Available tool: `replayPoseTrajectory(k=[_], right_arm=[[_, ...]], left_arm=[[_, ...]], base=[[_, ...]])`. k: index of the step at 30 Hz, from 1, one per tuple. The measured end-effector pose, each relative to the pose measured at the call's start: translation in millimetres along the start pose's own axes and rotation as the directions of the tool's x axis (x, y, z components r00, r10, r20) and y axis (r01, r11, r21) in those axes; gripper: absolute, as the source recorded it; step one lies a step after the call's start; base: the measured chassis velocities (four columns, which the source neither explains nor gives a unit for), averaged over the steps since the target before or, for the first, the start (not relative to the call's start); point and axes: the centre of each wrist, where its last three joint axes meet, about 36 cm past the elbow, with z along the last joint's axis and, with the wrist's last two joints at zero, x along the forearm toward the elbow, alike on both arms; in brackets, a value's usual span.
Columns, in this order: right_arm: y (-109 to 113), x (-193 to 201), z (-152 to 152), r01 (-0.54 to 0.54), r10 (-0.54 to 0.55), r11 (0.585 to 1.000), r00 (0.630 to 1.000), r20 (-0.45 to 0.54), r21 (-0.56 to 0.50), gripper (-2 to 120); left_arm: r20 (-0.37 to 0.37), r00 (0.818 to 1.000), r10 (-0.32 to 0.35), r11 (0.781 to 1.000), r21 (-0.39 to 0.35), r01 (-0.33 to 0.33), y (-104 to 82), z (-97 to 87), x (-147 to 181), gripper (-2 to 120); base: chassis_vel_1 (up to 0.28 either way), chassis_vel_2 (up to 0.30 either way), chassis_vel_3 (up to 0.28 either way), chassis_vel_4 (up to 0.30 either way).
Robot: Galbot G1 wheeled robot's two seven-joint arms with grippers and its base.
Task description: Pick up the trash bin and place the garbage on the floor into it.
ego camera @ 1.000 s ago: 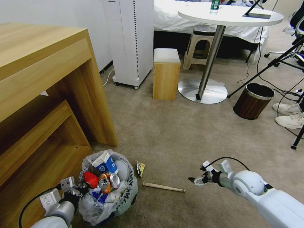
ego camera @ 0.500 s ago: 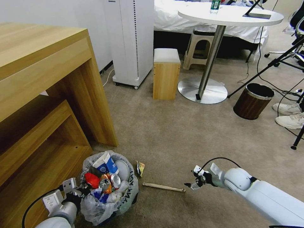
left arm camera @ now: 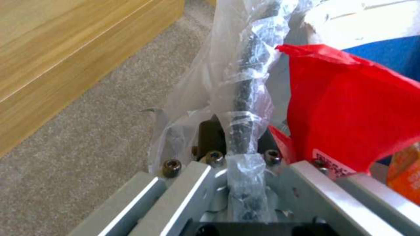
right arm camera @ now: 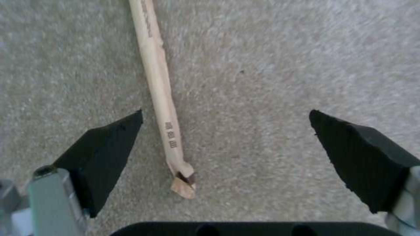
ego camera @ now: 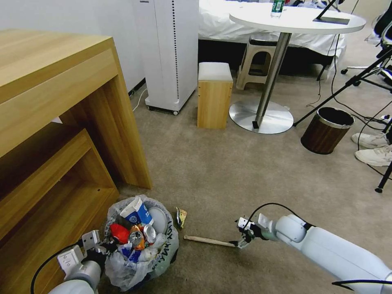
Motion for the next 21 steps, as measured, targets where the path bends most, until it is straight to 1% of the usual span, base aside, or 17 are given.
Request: replayPoseTrajectory(k=[13, 21], right_arm=[[11.8, -17.5, 2.6, 0.012, -0.012, 1.0, 1.0, -0.017, 0.008, 96], [22.5, -29.8, 12.5, 0.013, -0.013, 1.0, 0.999, -0.032, -0.001, 94]], left_arm=[[0.001, 1.0, 0.002, 1.0, 0.0, -0.002, -0.1, 0.2, -0.8, 0], [0.003, 1.0, 0.003, 1.0, 0.0, -0.003, -0.2, 0.5, -0.1, 0]], base=[[0.0, 0.0, 0.0, 0.0], [0.0, 0.0, 0.0, 0.0]])
